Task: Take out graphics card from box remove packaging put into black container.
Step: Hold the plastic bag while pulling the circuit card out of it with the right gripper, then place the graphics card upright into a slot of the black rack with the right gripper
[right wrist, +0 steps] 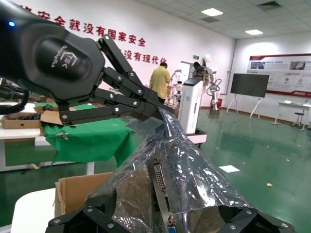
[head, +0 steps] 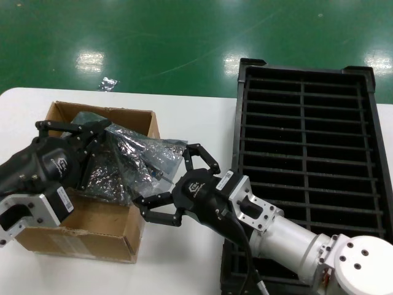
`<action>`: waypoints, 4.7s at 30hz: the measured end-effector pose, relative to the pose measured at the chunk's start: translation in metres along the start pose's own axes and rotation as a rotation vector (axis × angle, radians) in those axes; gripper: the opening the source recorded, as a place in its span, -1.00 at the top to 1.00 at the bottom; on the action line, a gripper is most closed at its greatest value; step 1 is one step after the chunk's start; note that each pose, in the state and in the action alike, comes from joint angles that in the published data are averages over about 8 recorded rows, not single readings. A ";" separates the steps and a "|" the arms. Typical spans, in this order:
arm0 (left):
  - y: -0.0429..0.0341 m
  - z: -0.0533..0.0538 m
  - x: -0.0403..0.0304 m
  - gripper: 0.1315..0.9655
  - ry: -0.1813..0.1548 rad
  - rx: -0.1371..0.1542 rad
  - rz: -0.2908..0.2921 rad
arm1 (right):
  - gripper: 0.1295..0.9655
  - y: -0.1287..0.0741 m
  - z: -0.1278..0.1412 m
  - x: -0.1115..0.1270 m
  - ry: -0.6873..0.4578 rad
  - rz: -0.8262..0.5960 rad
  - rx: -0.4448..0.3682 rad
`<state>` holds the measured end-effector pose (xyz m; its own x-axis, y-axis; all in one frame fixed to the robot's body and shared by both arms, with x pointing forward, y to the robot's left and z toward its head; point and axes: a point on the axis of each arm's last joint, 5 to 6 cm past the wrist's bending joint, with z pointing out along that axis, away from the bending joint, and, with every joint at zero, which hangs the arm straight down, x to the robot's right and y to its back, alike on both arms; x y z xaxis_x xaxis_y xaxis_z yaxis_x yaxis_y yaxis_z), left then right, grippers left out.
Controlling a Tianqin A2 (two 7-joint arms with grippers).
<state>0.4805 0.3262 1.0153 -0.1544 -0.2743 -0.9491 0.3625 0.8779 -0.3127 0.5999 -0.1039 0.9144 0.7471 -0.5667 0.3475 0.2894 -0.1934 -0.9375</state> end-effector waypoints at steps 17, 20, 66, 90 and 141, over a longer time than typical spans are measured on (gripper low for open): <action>0.0000 0.000 0.0000 0.98 0.000 0.000 0.000 | -0.32 -0.003 -0.005 -0.009 0.033 0.063 0.007; 0.0000 0.000 0.0000 0.98 0.000 0.000 0.000 | -0.23 -0.003 -0.006 -0.012 0.029 0.072 0.007; 0.0000 0.000 0.0000 0.98 0.000 0.000 0.000 | 0.87 -0.021 -0.076 -0.006 0.020 0.070 0.044; 0.0000 0.000 0.0000 0.98 0.000 0.000 0.000 | 0.87 -0.028 -0.272 0.034 0.040 -0.034 -0.147; 0.0000 0.000 0.0000 0.98 0.000 0.000 0.000 | 0.87 -0.133 -0.224 0.109 -0.397 -0.220 -0.568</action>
<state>0.4805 0.3262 1.0153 -0.1544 -0.2743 -0.9491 0.3625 0.8779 -0.3127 0.5088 -0.3193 1.0722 0.8993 -0.1543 0.4091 0.1831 -0.7168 -0.6728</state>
